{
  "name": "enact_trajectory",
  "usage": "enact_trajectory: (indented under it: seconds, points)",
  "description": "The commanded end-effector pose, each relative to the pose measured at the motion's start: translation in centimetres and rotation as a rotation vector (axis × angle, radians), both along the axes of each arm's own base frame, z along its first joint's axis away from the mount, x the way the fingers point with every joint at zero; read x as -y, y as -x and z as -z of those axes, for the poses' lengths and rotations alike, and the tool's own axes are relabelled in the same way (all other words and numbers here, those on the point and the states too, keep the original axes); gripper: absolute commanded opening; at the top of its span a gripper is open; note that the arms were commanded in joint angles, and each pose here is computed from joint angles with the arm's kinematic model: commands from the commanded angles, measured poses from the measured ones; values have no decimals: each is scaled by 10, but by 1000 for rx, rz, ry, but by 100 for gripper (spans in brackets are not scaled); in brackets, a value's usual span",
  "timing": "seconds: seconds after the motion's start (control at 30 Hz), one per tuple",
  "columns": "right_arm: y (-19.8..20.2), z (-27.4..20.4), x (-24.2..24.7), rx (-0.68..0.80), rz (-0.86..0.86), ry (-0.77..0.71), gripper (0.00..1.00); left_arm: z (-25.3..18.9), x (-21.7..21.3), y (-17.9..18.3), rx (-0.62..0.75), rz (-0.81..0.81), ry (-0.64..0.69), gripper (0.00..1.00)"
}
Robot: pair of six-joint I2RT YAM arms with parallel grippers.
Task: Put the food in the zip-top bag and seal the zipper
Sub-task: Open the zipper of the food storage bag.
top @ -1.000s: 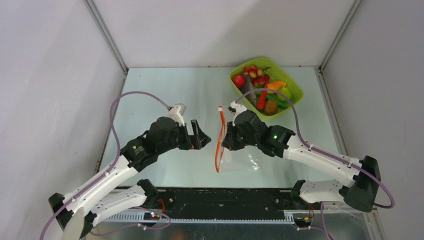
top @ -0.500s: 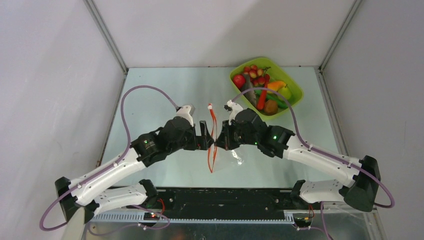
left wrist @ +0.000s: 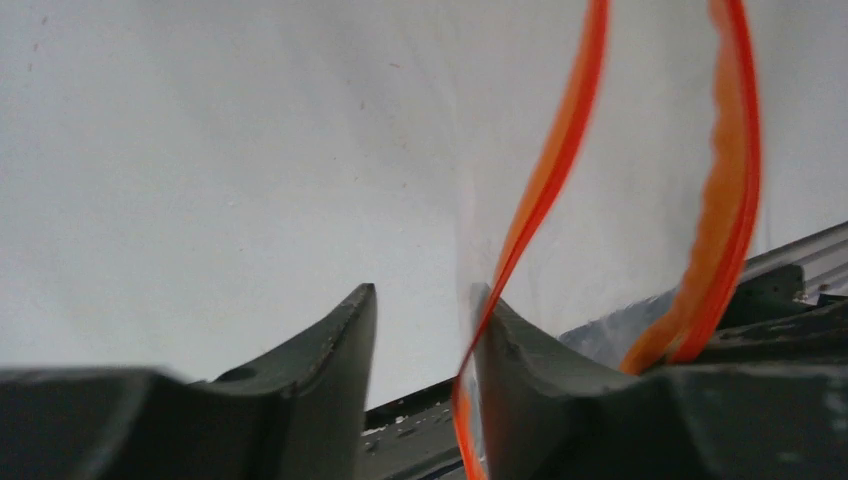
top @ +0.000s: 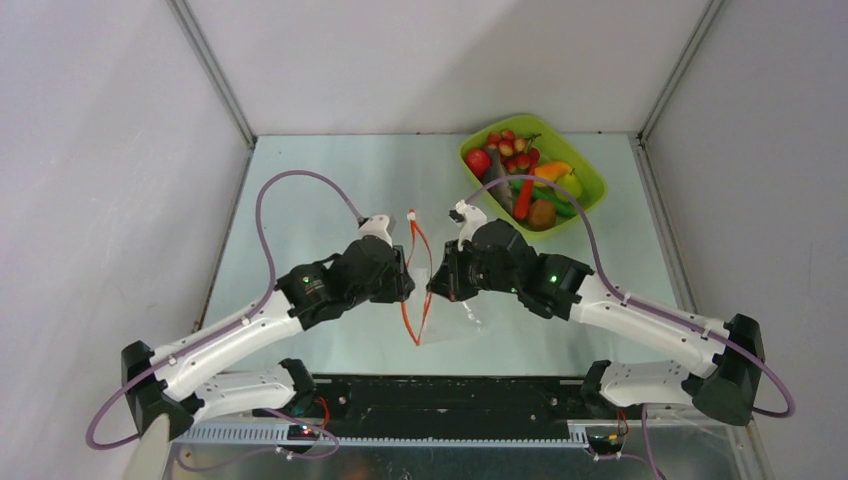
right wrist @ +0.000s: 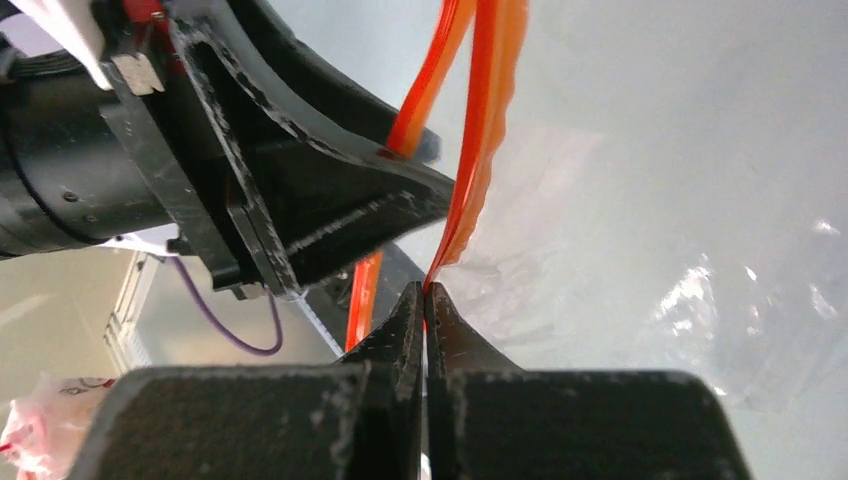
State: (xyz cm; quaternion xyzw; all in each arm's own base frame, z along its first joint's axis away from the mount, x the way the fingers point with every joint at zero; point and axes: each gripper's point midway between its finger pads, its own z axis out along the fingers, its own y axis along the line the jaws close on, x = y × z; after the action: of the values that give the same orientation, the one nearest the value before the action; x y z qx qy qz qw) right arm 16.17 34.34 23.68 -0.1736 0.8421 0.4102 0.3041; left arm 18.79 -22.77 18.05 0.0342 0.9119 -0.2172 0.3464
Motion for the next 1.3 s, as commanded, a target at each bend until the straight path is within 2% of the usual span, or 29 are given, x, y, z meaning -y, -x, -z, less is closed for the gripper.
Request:
enact_trajectory:
  seconds: [0.0,0.03,0.07,0.1,0.23,0.33,0.5,0.7,0.87,0.97,1.1,1.13,1.23,1.27]
  points:
    - [-21,-9,26,68,160,46,0,-13,-13,-8,44,-75,-31,34]
    - [-29,-1,39,73,226,98,0,-15,-17,-9,51,-87,-39,13]
    - [-33,0,47,78,259,118,0,-21,-23,-9,65,-104,-51,3]
    - [-40,8,62,82,327,173,0,-24,-26,-9,73,-105,-51,2]
    - [-57,27,109,88,513,322,0,-64,-43,-8,164,-123,-23,0]
    - [-67,38,133,84,617,406,0,-82,-59,-4,196,-131,-49,0]
    - [-75,57,136,54,637,472,0,-114,-79,0,253,-128,-79,0]
    - [-79,60,96,52,510,391,0,-114,-80,-12,251,-145,-188,0]
    - [-86,33,63,113,405,243,0,-90,-33,-34,204,-104,-184,0]
    - [-91,21,61,117,385,181,4,-87,-9,-46,195,-80,-171,0]
    - [-100,21,77,76,416,174,22,-80,19,-63,182,-54,-185,0]
    - [-101,20,81,81,409,176,34,-78,26,-68,178,-48,-194,0]
    - [-110,12,96,91,416,156,54,-69,39,-76,161,-29,-222,0]
    - [-113,2,104,116,426,140,67,-72,41,-77,167,-23,-224,0]
